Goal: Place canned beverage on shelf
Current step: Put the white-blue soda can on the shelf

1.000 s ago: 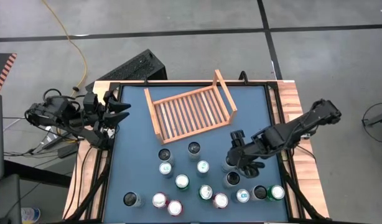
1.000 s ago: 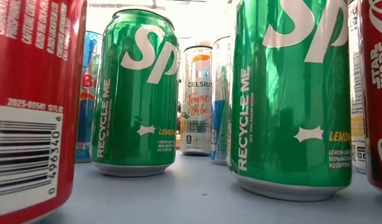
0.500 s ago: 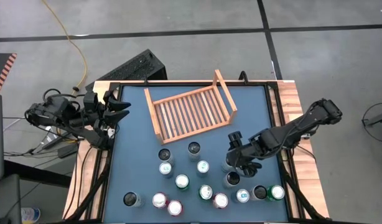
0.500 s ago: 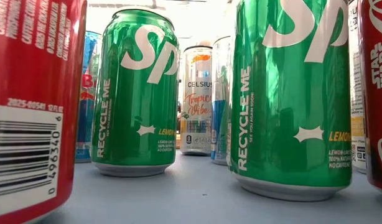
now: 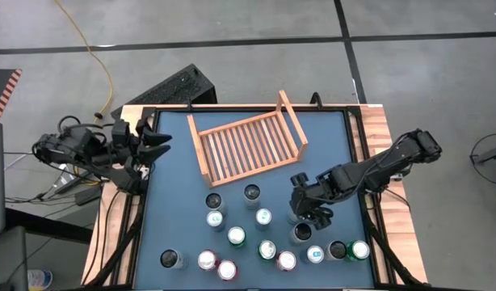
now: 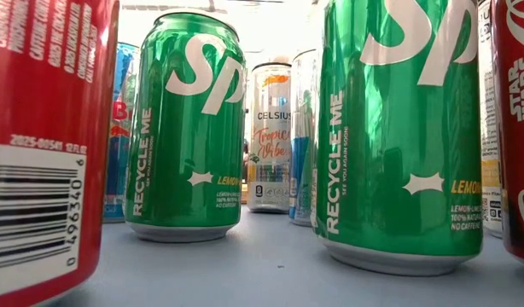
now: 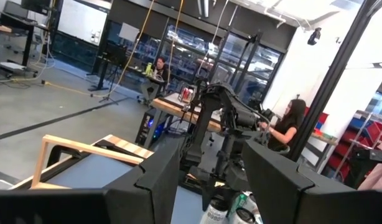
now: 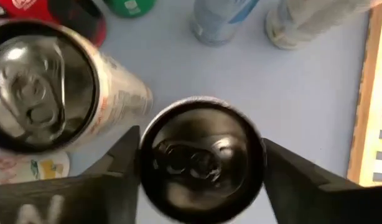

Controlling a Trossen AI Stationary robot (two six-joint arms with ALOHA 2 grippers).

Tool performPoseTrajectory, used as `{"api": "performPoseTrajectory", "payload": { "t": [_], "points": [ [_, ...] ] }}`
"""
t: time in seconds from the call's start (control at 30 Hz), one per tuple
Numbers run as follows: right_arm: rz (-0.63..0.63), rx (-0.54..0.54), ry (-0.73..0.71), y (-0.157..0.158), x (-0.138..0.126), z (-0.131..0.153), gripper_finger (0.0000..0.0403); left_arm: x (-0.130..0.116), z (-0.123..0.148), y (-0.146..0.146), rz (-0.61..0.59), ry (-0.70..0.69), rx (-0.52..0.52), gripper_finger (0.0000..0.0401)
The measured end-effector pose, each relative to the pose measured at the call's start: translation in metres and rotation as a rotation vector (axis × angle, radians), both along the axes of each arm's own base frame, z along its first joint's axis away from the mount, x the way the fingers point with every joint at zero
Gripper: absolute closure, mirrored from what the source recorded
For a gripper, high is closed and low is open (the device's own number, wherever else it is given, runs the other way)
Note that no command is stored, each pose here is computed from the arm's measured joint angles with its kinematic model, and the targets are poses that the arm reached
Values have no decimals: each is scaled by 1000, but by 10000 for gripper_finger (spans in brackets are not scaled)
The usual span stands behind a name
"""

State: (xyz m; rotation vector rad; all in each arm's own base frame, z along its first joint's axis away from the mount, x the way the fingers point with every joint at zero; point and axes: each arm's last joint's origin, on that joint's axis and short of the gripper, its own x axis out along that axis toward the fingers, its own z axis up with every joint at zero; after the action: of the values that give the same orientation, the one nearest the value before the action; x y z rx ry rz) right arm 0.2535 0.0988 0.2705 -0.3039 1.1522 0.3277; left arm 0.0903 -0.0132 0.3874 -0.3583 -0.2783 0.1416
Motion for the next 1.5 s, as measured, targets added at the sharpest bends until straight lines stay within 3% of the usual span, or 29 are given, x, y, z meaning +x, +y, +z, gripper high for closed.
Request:
{"api": "performPoseTrajectory", "payload": {
  "t": [0.17,0.43,0.9,1.07,1.27,1.5],
  "points": [
    [-44,11,4,-5,0,2,261,3,-1,-1,14,13,0,236],
    [-113,52,0,-15,6,10,262,6,-2,-1,15,21,-14,236],
    [-266,101,-146,-53,21,70,262,6,-2,-1,8,15,-40,236],
    [-312,68,-150,-78,17,92,262,6,-2,-1,8,16,-40,236],
    [-462,57,-204,-119,15,110,262,6,-3,-1,7,26,-38,236],
    [-545,-96,-343,-171,15,123,262,6,-3,0,40,33,-39,236]
  ]
}}
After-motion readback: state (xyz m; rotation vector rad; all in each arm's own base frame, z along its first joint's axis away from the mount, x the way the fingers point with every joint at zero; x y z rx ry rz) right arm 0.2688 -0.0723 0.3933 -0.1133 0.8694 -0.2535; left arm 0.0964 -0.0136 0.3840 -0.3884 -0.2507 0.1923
